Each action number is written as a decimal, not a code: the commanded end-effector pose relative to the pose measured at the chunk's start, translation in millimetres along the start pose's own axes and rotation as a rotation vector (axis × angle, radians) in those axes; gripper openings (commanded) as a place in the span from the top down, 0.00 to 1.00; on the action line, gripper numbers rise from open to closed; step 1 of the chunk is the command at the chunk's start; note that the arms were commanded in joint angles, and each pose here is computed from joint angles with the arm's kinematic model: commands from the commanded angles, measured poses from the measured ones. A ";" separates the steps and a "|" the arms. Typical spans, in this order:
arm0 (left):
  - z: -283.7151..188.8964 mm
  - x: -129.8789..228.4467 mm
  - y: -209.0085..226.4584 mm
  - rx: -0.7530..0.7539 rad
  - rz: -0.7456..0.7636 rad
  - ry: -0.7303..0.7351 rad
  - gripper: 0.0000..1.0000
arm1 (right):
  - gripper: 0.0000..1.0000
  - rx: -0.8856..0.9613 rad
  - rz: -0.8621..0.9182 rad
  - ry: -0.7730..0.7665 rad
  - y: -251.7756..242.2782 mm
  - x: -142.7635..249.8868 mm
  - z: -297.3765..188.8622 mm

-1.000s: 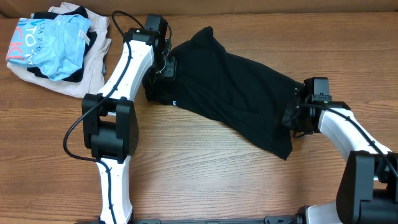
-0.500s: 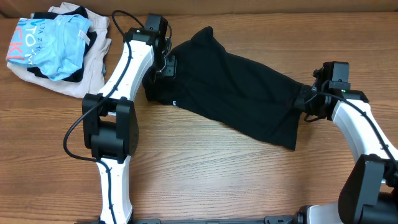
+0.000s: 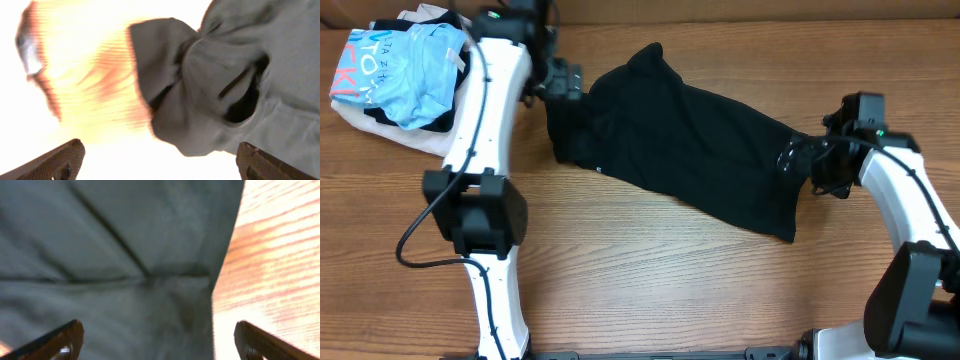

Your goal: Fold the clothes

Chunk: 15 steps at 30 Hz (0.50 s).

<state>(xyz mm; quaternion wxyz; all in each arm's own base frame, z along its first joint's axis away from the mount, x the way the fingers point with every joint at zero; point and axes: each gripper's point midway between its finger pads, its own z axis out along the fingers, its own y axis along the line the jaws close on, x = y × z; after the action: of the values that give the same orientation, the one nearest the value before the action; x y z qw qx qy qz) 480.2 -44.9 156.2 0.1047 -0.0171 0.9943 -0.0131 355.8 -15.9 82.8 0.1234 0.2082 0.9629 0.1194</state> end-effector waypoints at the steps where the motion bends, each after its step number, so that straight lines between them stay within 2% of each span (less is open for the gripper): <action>1: -24.4 4.8 4.9 0.019 0.002 0.003 0.00 | 0.00 -0.071 -0.028 -0.066 24.2 -13.3 -38.1; 7: -12.3 48.0 9.1 -0.001 -0.001 0.192 0.00 | 0.00 -0.046 -0.023 0.037 22.9 18.9 -40.9; 15: 38.2 89.6 8.3 -0.013 0.005 0.374 0.03 | 0.06 -0.014 -0.009 0.154 13.1 63.1 -7.7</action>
<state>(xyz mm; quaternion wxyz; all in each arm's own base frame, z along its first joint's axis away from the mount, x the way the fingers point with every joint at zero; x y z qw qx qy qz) 410.3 -35.5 113.4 -0.0593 -0.0228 0.9980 -0.0027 314.3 16.1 92.0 0.0647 0.1864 0.9707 0.1372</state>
